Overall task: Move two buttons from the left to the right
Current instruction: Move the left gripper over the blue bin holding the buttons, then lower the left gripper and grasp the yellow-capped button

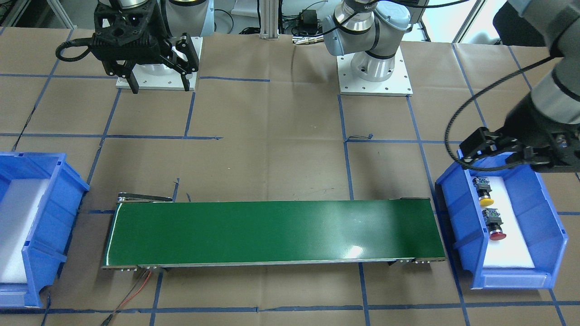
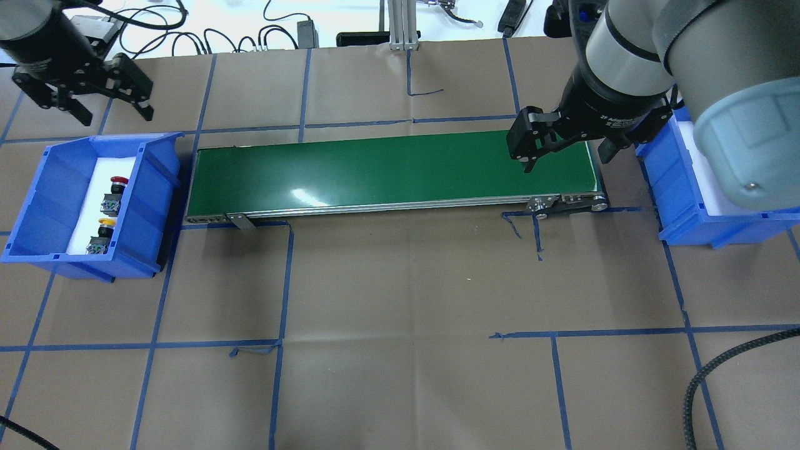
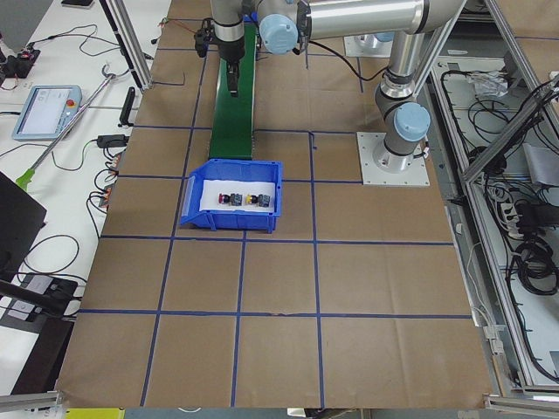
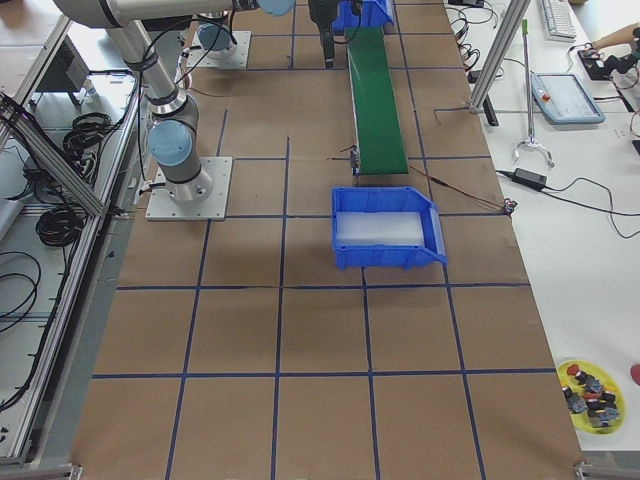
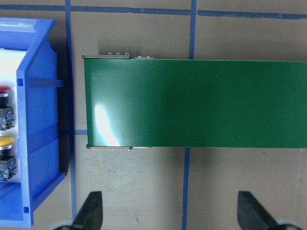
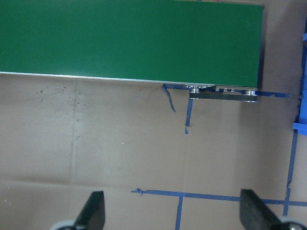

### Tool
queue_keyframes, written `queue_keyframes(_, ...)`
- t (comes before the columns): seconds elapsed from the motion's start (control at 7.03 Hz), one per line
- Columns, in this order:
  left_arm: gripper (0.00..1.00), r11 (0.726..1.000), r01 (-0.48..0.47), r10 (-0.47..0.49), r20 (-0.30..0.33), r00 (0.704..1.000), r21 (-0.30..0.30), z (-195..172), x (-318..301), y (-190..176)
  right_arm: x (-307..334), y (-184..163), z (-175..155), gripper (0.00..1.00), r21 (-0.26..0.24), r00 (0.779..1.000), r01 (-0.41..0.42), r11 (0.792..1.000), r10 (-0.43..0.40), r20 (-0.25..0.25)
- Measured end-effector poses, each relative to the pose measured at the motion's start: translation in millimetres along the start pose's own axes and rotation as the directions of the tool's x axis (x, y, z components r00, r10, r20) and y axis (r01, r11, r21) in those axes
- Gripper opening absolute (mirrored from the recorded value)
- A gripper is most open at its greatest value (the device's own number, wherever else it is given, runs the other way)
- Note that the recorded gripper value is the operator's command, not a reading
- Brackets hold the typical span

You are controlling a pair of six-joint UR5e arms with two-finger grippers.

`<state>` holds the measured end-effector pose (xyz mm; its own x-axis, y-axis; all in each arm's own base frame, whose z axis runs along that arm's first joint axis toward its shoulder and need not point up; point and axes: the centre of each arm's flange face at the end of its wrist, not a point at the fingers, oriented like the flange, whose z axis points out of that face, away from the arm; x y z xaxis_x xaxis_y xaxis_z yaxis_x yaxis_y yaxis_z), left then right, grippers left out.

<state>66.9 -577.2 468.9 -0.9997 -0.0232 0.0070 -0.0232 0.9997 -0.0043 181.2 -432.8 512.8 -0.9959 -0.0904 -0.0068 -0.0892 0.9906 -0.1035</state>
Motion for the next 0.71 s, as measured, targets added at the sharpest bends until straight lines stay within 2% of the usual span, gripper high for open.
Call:
queue_keyframes(0.43, 0.99, 0.998, -0.048, 0.047, -0.026, 0.999, -0.032, 27.6, -125.9, 30.6, -0.7, 1.4, -1.0, 1.0, 0.002, 1.0, -0.001, 1.0, 0.001, 0.003)
queue_keyframes(0.71, 0.99, 0.997, -0.073, 0.072, -0.033, 0.997, -0.031, 55.0, -160.6, 48.2, -1.8, 3.1, -2.1, 1.0, 0.003, 1.0, -0.003, 1.0, 0.003, 0.008)
